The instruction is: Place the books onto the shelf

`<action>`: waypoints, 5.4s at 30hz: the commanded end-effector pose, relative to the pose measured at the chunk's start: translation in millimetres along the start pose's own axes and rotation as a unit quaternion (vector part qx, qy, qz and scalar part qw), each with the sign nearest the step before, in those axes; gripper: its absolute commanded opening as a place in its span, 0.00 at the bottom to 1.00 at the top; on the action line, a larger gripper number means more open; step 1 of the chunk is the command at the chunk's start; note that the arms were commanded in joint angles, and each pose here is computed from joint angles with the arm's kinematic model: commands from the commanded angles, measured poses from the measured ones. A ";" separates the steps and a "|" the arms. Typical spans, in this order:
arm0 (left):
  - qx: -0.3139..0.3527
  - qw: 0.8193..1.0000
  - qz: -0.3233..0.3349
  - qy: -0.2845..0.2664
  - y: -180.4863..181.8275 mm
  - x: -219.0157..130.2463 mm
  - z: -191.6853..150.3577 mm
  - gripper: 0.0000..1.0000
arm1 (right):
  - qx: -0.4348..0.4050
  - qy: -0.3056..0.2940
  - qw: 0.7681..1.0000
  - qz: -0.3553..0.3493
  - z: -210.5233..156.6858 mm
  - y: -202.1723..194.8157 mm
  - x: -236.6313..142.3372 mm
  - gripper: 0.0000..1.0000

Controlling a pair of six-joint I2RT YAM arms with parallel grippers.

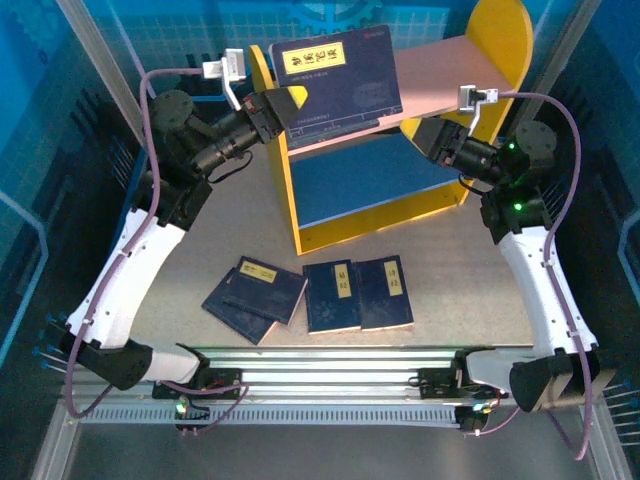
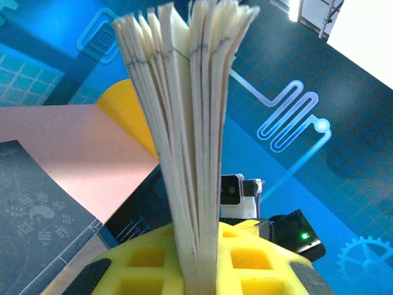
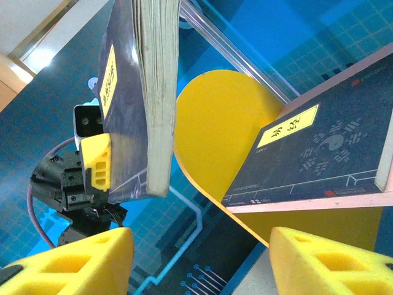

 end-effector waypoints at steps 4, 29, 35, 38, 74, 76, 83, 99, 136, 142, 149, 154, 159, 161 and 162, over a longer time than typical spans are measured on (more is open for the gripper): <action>-0.008 1.000 -0.016 -0.003 4.4 7.5 0.7 0.00 | -0.031 -0.016 0.999 0.027 12.8 19.8 8.5 0.61; -0.014 1.000 -0.028 -0.003 8.8 9.8 -4.7 0.01 | -0.028 0.013 0.999 0.039 24.7 14.7 32.3 0.03; 0.009 0.999 0.014 -0.031 9.1 -11.4 -1.4 0.35 | -0.023 0.017 0.999 0.042 37.1 10.3 33.1 0.00; 0.032 0.997 0.045 -0.055 3.3 -31.4 3.8 0.43 | -0.021 0.014 0.999 0.037 43.1 5.5 31.3 0.00; 0.072 0.963 0.238 -0.104 28.6 -129.6 -14.9 0.54 | 0.005 0.045 0.999 0.024 22.8 -25.1 65.5 0.00; 0.072 0.963 0.239 -0.104 29.1 -129.6 -14.9 0.54 | 0.004 0.045 0.999 0.024 22.8 -25.0 66.1 0.00; 0.072 0.963 0.239 -0.104 30.1 -128.9 -15.2 0.54 | 0.009 0.049 0.999 0.022 19.5 -28.8 68.0 0.00; 0.072 0.962 0.242 -0.105 32.2 -129.2 -15.8 0.55 | 0.001 0.059 0.998 0.004 11.1 -31.0 73.4 0.04; 0.081 0.958 0.251 -0.111 29.2 -136.6 -13.4 0.57 | -0.111 0.102 0.977 -0.151 10.0 -46.1 59.7 0.57; 0.078 0.958 0.251 -0.111 29.9 -135.6 -13.3 0.57 | -0.131 0.109 0.966 -0.192 9.7 -55.2 53.5 0.62; 0.079 0.959 0.249 -0.111 28.8 -135.3 -12.7 0.57 | -0.140 0.120 0.960 -0.211 11.7 -67.2 56.4 0.63; 0.079 0.959 0.251 -0.108 29.5 -134.1 -12.8 0.57 | -0.145 0.131 0.957 -0.215 12.9 -73.2 61.4 0.62; 0.078 0.959 0.253 -0.101 31.2 -132.0 -13.9 0.57 | -0.151 0.139 0.954 -0.219 12.2 -76.0 65.9 0.61; 0.080 0.958 0.257 -0.096 31.8 -131.9 -14.6 0.57 | -0.152 0.139 0.954 -0.220 11.6 -77.5 67.8 0.61; 0.081 0.958 0.258 -0.094 31.8 -132.0 -15.1 0.57 | -0.150 0.140 0.954 -0.220 11.2 -79.0 68.9 0.61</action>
Point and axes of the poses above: each hand's point on the last joint's axis, 136 mm out from that joint toward the fingers, its own x axis out along the fingers, its own y axis along the line the jaws close on, z = x × y, the point moved 3 cm from there along -x, back along the fingers, and after that the axes turned 1 degree about -x, right-handed, at the moved point
